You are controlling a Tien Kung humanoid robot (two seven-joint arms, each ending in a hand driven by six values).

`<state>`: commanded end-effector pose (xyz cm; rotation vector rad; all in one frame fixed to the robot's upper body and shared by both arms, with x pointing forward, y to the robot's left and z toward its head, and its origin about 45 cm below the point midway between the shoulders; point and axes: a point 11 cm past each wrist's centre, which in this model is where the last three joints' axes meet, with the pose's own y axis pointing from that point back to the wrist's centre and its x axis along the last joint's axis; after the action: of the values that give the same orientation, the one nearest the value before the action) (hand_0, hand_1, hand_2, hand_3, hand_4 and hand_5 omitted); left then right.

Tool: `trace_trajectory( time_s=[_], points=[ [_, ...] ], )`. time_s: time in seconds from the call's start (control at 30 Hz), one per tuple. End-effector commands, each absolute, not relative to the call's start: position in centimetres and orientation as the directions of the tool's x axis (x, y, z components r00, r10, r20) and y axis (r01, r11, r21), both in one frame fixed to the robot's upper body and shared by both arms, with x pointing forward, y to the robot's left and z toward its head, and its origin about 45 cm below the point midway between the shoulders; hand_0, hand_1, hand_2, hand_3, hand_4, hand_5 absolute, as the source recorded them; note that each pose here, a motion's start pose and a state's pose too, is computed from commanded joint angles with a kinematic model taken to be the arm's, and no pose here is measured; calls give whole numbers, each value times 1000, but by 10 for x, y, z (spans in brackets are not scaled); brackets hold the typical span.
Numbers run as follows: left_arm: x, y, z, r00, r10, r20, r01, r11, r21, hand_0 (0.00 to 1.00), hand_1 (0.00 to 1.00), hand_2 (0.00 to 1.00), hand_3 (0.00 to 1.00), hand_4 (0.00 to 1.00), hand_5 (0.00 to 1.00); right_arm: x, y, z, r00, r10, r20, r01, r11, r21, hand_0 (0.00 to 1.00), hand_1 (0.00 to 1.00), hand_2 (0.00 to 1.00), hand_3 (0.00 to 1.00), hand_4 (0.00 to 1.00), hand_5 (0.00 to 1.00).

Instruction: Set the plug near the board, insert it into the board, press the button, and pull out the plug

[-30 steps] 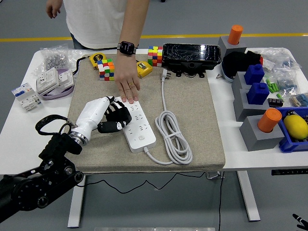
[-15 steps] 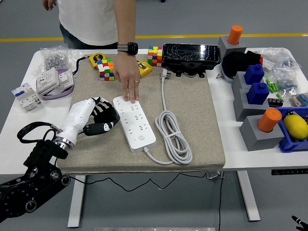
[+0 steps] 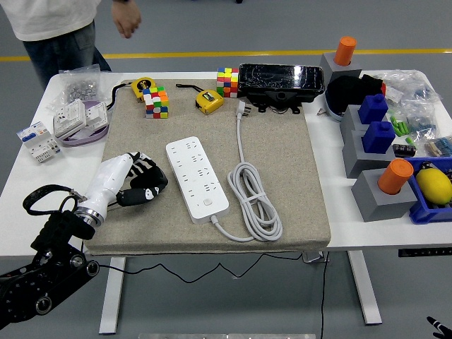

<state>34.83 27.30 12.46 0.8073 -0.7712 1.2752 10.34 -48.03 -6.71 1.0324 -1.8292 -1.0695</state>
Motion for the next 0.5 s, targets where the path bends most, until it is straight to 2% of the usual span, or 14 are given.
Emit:
trace_trajectory(
  time_s=[0.13,0.17,0.33,0.37,0.5],
  points=[
    [348,275,127,119,516,848,-991,110,72,541,658,574,589,838,192,103,-481,-67,-385,-899,208,-259,321,911,569,663,676,604,972,494],
    [348,275,126,116,519,847,-992,109,69,629,713,687,720,925,257,102,-481,-67,-385,-899,208,-259,321,911,569,663,675,603,972,494],
    [344,277,122,121,525,842,-992,100,80,629,713,687,720,925,257,100,-479,-68,-390,-898,205,-256,320,912,569,663,675,603,972,494],
    [343,278,121,119,528,841,-992,97,79,644,736,717,757,998,352,100,-479,-68,-390,-897,205,-255,320,912,565,663,676,603,972,494],
    [342,280,123,110,535,837,-993,93,71,644,736,717,757,998,352,100,-479,-68,-391,-897,205,-256,320,912,565,663,676,603,972,494]
  ],
)
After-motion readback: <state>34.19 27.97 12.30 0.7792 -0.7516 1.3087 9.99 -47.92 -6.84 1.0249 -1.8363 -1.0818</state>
